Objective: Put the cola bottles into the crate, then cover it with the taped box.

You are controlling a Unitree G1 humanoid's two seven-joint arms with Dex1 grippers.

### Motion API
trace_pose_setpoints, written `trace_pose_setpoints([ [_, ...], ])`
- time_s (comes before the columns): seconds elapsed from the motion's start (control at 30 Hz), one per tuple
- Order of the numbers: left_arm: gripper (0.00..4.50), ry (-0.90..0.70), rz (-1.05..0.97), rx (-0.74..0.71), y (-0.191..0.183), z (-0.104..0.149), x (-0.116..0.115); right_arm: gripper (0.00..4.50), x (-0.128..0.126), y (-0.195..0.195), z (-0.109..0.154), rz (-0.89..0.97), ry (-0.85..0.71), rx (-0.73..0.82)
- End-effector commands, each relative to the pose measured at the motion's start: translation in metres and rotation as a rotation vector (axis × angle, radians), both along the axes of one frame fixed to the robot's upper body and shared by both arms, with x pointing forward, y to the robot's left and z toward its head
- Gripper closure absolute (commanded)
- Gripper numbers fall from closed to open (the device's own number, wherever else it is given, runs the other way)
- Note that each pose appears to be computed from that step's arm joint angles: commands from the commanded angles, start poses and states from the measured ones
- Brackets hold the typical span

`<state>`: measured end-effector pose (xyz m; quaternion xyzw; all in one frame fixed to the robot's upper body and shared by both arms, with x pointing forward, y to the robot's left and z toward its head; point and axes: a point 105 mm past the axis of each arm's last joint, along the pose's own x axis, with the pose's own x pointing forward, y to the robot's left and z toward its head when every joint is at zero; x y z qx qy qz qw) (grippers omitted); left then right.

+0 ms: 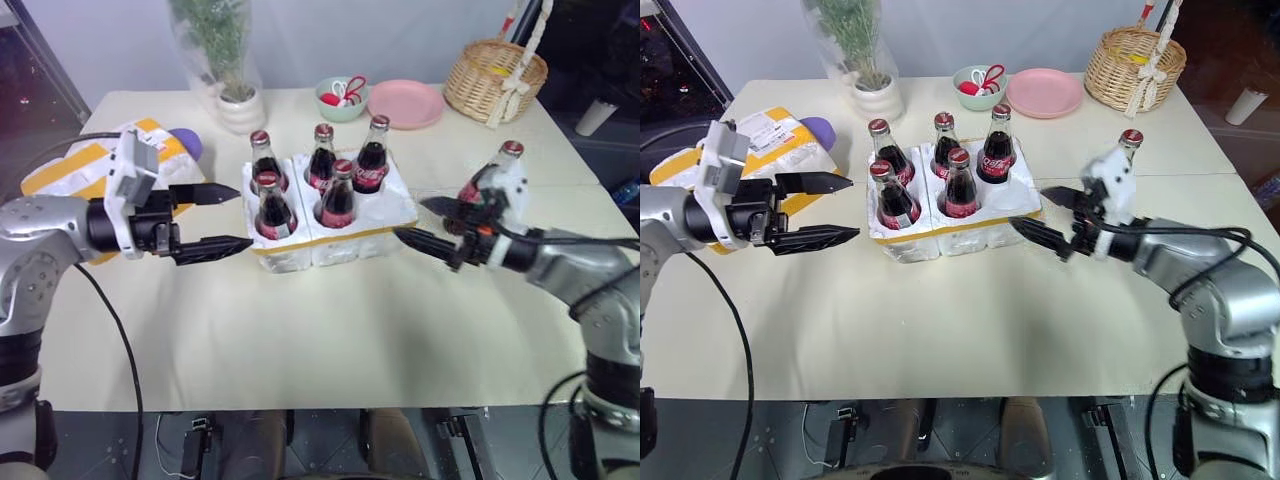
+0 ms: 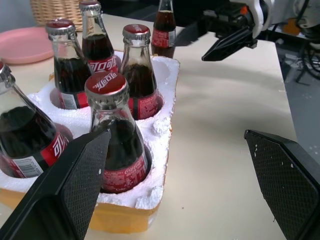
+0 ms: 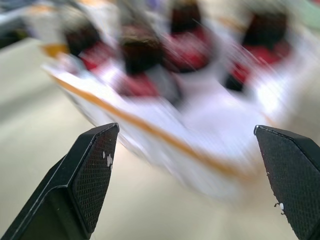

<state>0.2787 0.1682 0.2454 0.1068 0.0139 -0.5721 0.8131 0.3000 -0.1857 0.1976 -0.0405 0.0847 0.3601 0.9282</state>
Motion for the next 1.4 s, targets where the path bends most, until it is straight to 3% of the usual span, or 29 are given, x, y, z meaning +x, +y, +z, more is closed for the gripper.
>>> trace_pose_setpoints([
  [0.03,0.0,-0.039,-0.012,0.0,-0.002,0.006,-0.001,0.05,0.004,-0.024,0.01,-0.133,-0.051,0.0],
  [0.13,0.0,-0.041,-0.02,0.004,-0.004,0.006,0.0,0.05,0.019,-0.06,0.002,-0.337,-0.059,-0.035],
  [0.27,0.0,-0.049,-0.023,0.005,-0.006,0.009,0.0,0.05,0.031,-0.078,0.0,-0.44,-0.063,0.002],
  [0.63,0.0,-0.058,-0.016,0.019,-0.005,0.011,0.0,0.05,0.062,-0.079,0.0,-0.473,-0.095,0.066],
  [0.93,0.0,-0.066,-0.024,0.021,-0.007,0.015,0.0,0.05,0.092,-0.083,-0.019,-0.502,-0.058,0.082],
  [0.97,0.0,-0.067,-0.024,0.023,-0.007,0.015,0.0,0.28,0.093,-0.083,-0.019,-0.505,-0.059,0.092],
  [1.03,0.0,-0.067,-0.024,0.024,-0.007,0.016,0.0,0.87,0.094,-0.082,-0.013,-0.494,-0.084,0.107],
  [1.1,0.0,-0.066,-0.021,0.024,-0.007,0.016,-0.001,1.74,0.09,-0.077,0.003,-0.452,-0.158,0.136],
  [1.3,0.0,-0.059,-0.015,0.018,-0.006,0.014,0.0,1.7,0.075,-0.058,0.056,-0.318,-0.308,0.29],
  [1.4,0.0,-0.06,-0.017,0.013,-0.007,0.014,0.0,1.7,0.065,-0.03,0.091,-0.173,-0.339,0.406],
])
